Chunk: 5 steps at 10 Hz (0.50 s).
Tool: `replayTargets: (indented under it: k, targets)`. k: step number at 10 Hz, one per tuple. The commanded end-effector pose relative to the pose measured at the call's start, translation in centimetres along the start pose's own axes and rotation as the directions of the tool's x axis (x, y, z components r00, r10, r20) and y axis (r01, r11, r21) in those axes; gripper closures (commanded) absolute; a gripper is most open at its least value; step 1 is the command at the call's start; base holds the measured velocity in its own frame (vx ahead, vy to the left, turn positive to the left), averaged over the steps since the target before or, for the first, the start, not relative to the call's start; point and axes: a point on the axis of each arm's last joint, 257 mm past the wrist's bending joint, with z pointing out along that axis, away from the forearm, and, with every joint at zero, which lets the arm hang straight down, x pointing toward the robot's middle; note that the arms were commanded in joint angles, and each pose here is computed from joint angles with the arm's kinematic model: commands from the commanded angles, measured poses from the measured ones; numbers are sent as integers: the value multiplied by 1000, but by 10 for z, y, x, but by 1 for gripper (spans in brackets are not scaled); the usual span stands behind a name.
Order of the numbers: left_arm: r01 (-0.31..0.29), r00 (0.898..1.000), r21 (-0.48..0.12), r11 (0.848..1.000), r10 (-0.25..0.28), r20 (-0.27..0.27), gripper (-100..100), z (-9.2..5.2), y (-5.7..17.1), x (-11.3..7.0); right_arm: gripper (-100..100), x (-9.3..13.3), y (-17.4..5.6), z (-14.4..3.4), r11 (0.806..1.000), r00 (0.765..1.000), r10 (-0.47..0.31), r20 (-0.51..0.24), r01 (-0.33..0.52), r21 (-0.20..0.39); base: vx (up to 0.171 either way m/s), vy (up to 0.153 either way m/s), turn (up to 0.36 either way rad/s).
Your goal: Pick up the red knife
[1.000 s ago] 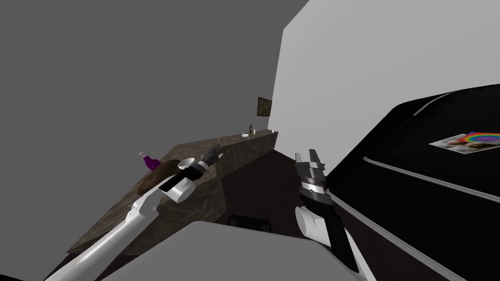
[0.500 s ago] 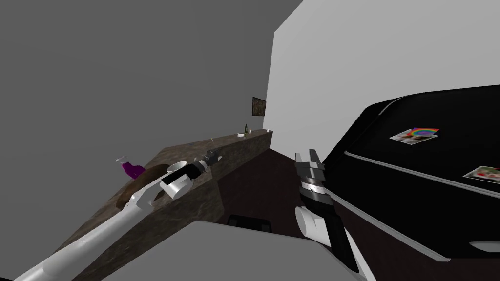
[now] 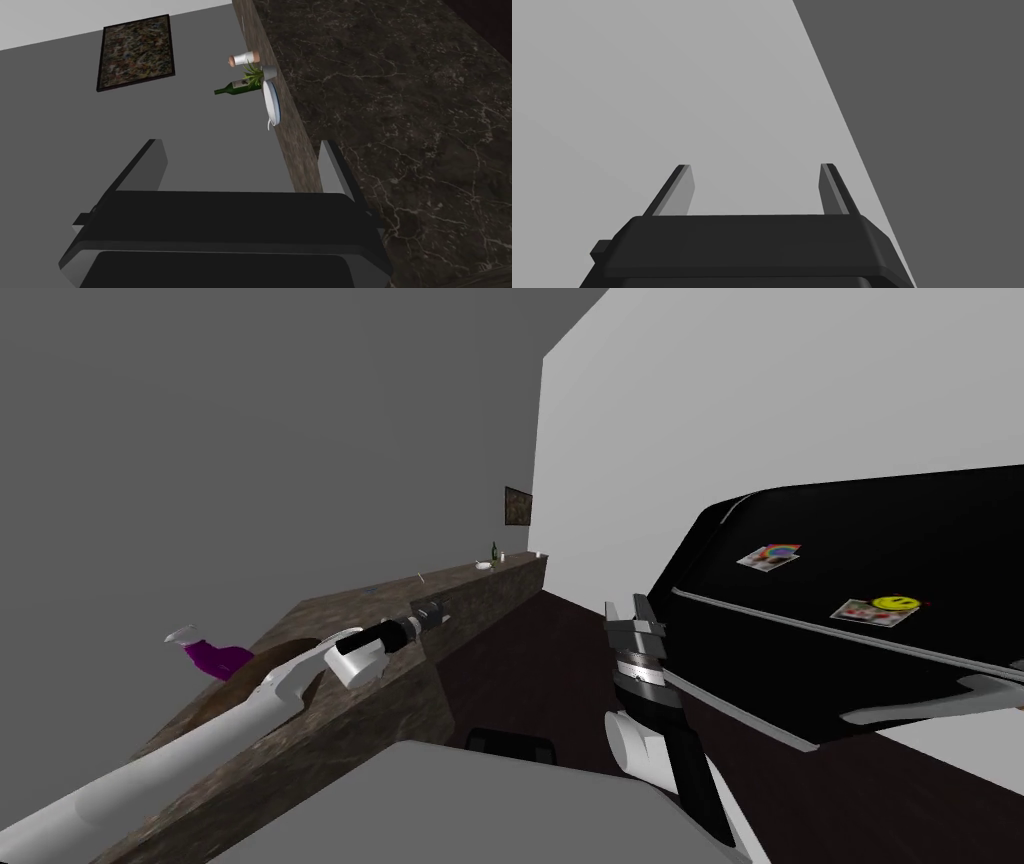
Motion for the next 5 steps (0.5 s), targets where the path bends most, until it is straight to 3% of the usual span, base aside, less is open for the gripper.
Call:
replayTargets:
  k: [1,2,3,4,5]
  targets:
    - [-18,1000,-52,998,18,1,-100,1,9,-7,0,0,0,0,1000,1000,0,0,0,0,-29,37,-126]
    - [-9,1000,-120,993,10,7,-100,0,27,-15,0,0,0,0,1000,1000,0,0,0,0,-30,36,-203]
    - [-25,1000,-134,991,26,7,-100,-1,28,-18,0,0,0,0,1000,1000,0,0,0,0,-31,32,-138]
    - [-18,1000,-208,978,22,16,-100,-4,47,-28,0,0,0,0,1000,1000,0,0,0,0,-38,32,-208]
    - [-30,999,-217,976,34,15,-100,-5,47,-31,0,0,0,0,1000,1000,0,0,0,0,-34,36,-125]
